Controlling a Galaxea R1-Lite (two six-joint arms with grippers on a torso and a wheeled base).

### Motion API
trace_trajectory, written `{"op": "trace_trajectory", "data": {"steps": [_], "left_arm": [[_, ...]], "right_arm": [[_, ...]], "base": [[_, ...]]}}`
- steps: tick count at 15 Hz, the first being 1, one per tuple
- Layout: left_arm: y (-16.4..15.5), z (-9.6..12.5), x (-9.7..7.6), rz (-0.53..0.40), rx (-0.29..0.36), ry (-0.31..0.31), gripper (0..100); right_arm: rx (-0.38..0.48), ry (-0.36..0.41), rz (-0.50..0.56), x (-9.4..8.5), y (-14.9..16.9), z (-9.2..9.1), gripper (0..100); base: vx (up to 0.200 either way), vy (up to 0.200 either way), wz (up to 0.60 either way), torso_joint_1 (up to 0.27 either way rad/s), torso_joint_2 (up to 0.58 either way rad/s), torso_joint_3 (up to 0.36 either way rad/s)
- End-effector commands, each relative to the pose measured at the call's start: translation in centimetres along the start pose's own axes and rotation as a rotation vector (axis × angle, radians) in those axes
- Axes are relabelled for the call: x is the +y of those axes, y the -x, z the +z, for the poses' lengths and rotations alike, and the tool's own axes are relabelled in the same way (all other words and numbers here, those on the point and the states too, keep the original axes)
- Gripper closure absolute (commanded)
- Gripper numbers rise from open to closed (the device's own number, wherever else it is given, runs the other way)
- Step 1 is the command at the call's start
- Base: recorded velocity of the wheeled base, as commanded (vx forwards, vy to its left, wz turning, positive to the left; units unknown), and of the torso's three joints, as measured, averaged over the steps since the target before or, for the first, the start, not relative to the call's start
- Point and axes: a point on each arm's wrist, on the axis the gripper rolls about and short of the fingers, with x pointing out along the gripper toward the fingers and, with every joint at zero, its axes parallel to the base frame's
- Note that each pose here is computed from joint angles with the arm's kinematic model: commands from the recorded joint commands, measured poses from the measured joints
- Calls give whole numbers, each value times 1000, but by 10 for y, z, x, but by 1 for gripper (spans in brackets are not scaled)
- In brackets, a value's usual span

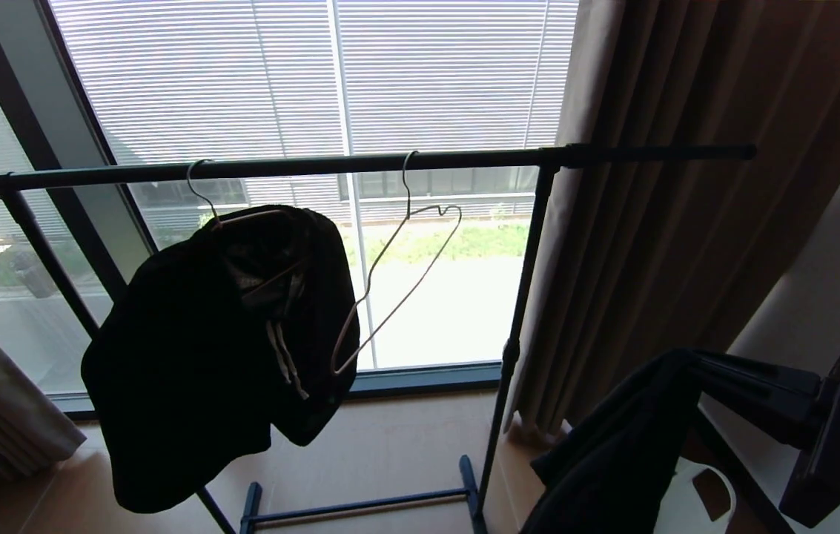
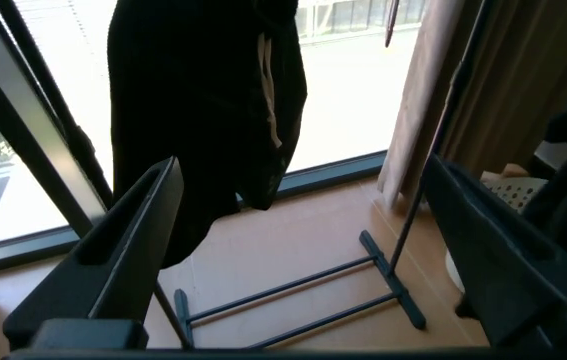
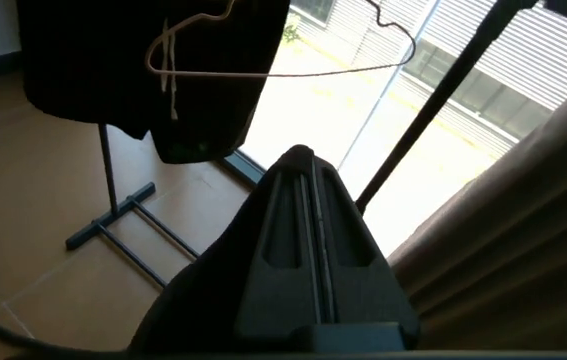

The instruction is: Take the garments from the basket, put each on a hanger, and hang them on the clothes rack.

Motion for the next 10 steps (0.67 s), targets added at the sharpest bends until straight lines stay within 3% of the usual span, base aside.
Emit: {"op": "trace_trajectory", "data": {"steps": [1, 10], "left_arm": [[0, 0, 0, 0, 1, 3, 0], [0, 0, 0, 2, 1, 7, 0]], "right_arm": [[-3, 1, -3, 0, 0, 1, 100], [-15, 0, -5, -1, 1, 3, 100]], "base": [[0, 0, 0, 0, 0, 0], [0, 0, 0, 0, 0, 0]]}}
